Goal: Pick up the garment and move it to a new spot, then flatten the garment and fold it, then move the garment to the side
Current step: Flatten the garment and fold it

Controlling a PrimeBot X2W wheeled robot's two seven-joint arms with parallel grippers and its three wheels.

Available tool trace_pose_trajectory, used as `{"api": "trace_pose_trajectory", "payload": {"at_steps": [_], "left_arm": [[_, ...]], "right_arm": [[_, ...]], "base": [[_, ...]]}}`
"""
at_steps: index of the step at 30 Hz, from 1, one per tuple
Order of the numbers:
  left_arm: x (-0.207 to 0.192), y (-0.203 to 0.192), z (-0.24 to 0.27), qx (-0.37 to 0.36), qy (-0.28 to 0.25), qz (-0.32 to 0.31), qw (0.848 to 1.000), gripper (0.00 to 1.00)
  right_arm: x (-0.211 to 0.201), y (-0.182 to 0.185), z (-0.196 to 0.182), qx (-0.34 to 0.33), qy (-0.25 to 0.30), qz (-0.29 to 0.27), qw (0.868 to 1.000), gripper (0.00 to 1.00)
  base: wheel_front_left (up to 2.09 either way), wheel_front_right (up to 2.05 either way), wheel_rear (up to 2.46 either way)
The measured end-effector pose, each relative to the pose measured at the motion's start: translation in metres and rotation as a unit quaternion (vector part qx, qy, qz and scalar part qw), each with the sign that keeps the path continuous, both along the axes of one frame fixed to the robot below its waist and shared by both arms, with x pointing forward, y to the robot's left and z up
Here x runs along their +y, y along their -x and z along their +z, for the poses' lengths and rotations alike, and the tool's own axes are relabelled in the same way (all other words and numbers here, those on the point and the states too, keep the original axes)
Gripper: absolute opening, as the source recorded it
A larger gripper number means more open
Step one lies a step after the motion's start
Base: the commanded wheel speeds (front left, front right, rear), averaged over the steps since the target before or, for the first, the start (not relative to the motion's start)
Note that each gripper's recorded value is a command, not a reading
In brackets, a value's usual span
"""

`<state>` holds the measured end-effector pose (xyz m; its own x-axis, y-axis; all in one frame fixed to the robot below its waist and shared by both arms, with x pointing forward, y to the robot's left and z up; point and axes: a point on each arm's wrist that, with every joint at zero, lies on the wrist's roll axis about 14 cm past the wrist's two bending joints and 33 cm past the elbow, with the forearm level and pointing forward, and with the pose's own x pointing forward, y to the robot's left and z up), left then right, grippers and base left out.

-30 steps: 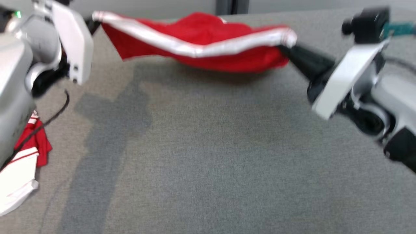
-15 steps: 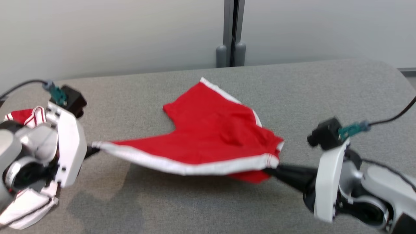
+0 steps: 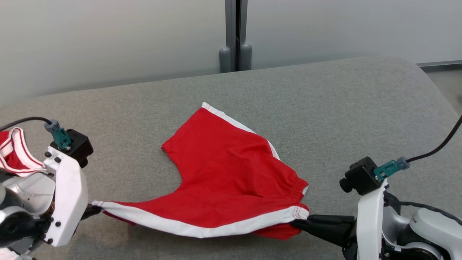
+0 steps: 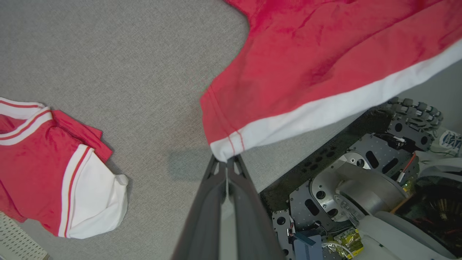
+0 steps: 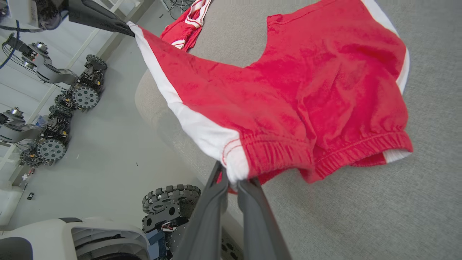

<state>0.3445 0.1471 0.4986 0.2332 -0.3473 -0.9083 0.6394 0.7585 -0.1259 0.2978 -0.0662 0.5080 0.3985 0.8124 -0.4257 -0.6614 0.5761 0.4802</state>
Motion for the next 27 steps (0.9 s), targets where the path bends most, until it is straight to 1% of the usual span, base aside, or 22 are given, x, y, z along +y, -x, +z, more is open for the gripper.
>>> {"api": "trace_pose_trajectory", "payload": {"at_steps": [3, 6, 11, 18, 24, 25, 27], "left_arm": [[-0.003, -0.017, 0.002, 0.003, -0.003, 0.003, 1.000, 0.00], [-0.012, -0.035, 0.003, 0.015, 0.005, 0.006, 1.000, 0.00], [-0.020, -0.079, 0.006, 0.012, -0.001, 0.003, 1.000, 0.00], [-0.058, -0.137, -0.005, 0.014, 0.003, -0.015, 1.000, 0.00], [-0.085, -0.173, -0.023, 0.014, -0.013, -0.039, 0.999, 0.00], [-0.085, -0.173, -0.023, 0.014, -0.013, -0.039, 0.999, 0.00], [-0.098, -0.184, -0.025, 0.011, -0.008, -0.045, 0.999, 0.00]], "right_arm": [[-0.003, -0.012, 0.001, 0.002, -0.010, -0.020, 1.000, 0.00], [-0.005, -0.023, 0.001, 0.006, -0.025, -0.040, 0.999, 0.00], [-0.009, -0.043, -0.002, 0.016, -0.060, -0.087, 0.994, 0.00], [-0.024, -0.067, -0.016, 0.033, -0.098, -0.160, 0.982, 0.00], [-0.045, -0.080, -0.020, 0.027, -0.115, -0.221, 0.968, 0.00], [-0.045, -0.080, -0.020, 0.027, -0.115, -0.221, 0.968, 0.00], [-0.052, -0.084, -0.020, 0.025, -0.122, -0.242, 0.962, 0.00]], "base": [[0.00, 0.00, 0.00], [0.00, 0.00, 0.00], [0.00, 0.00, 0.00], [0.00, 0.00, 0.00], [0.00, 0.00, 0.00], [0.00, 0.00, 0.00], [0.00, 0.00, 0.00]]}}
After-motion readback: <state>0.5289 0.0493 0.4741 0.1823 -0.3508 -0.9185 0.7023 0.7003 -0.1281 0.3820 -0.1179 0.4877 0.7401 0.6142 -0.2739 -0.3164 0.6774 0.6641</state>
